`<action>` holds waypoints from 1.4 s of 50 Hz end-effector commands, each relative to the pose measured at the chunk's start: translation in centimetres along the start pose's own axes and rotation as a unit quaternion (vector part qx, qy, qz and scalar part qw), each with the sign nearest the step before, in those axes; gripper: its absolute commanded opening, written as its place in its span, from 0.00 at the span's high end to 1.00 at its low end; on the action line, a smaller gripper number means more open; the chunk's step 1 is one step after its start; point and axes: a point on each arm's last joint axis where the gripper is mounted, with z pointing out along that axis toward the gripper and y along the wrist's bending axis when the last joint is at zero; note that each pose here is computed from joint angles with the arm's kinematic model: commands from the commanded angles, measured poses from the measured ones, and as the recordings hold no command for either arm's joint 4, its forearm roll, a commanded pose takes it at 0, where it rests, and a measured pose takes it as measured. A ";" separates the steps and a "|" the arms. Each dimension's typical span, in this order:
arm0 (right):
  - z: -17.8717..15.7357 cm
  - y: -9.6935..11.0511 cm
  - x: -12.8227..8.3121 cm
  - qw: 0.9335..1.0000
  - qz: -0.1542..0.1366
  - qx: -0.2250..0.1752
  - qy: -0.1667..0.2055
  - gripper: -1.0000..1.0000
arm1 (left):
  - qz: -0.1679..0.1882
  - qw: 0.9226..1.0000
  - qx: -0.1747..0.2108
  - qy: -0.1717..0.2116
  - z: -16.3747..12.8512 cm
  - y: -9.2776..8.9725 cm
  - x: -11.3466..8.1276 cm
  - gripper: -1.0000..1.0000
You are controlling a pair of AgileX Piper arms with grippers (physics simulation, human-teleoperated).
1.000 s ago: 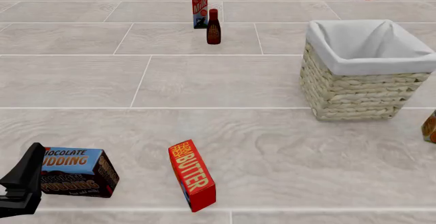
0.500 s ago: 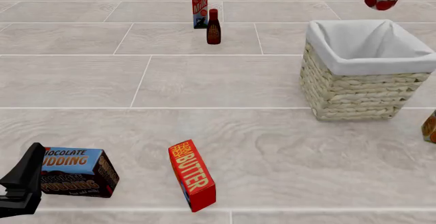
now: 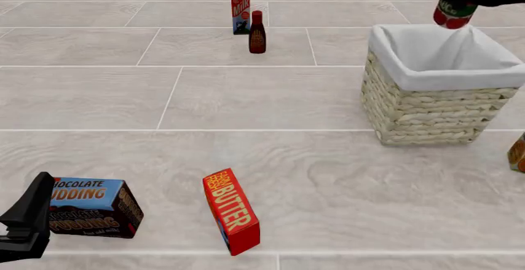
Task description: Pick the tomato sauce and place it in the basket.
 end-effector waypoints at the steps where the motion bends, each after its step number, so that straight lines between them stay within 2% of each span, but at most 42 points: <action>1: 1.2 0.4 1.1 1.000 0.007 -0.003 0.010 1.00 | 0.000 1.000 0.000 0.000 0.0 0.0 0.0 0.00; 23: 2.7 0.8 3.3 0.999 0.003 -0.007 0.033 1.00 | 0.000 1.000 0.000 0.000 0.0 0.0 0.0 0.00; 70: 4.5 1.4 6.1 0.998 -0.002 -0.014 0.062 1.00 | 0.000 1.000 0.000 0.000 0.0 0.0 0.0 0.00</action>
